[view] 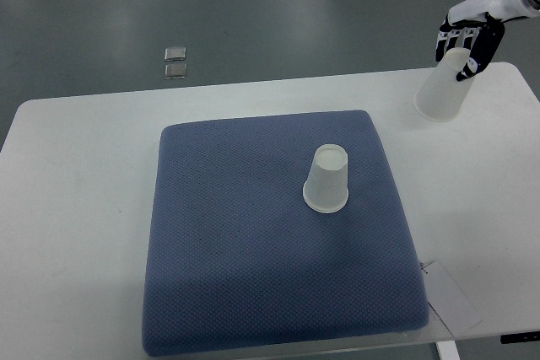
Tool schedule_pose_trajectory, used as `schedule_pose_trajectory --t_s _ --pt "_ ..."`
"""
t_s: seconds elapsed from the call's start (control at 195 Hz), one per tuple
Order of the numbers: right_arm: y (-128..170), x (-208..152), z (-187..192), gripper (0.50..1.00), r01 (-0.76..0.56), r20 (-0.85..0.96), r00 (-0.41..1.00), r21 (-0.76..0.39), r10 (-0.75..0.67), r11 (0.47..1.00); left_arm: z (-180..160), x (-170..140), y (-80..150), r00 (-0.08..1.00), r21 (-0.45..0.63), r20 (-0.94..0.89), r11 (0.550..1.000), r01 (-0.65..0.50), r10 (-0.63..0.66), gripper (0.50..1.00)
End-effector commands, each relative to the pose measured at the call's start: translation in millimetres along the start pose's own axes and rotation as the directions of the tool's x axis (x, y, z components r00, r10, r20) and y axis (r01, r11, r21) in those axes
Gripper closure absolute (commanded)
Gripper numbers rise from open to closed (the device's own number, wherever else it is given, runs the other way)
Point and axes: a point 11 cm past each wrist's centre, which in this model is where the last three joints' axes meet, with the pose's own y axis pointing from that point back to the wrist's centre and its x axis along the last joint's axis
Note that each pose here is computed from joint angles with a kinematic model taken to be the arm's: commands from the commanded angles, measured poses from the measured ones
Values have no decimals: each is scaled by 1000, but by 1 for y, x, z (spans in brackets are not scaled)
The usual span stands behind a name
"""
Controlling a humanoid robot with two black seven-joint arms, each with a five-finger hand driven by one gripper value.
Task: Stack paper cups
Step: 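Close the right hand on the cup and lift it off the table, then carry the held cup over the upside-down cup on the pad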
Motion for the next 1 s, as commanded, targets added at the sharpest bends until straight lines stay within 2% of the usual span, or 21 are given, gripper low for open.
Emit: schedule_pose_trajectory --t_s 0.0,0.149,0.293,0.549,0.867,0.996 --pt "29 19 -11 877 -19 -28 999 27 19 999 0 0 0 1000 1 0 1000 0 0 500" --pt "63 43 -26 875 -91 -66 993 54 95 994 -1 0 0 1000 2 0 1000 0 0 500" --pt "80 47 -39 875 -111 -98 988 80 119 991 0 0 0 1000 1 0 1000 0 0 500" --pt "86 46 -63 873 -86 -85 992 142 98 986 0 0 0 1000 -1 0 1000 0 0 500" --pt "85 44 -141 871 -6 -139 989 268 45 963 -1 0 0 1000 2 0 1000 0 0 500" --pt "79 38 -165 871 31 -191 981 281 24 959 0 0 0 1000 -1 0 1000 0 0 500"
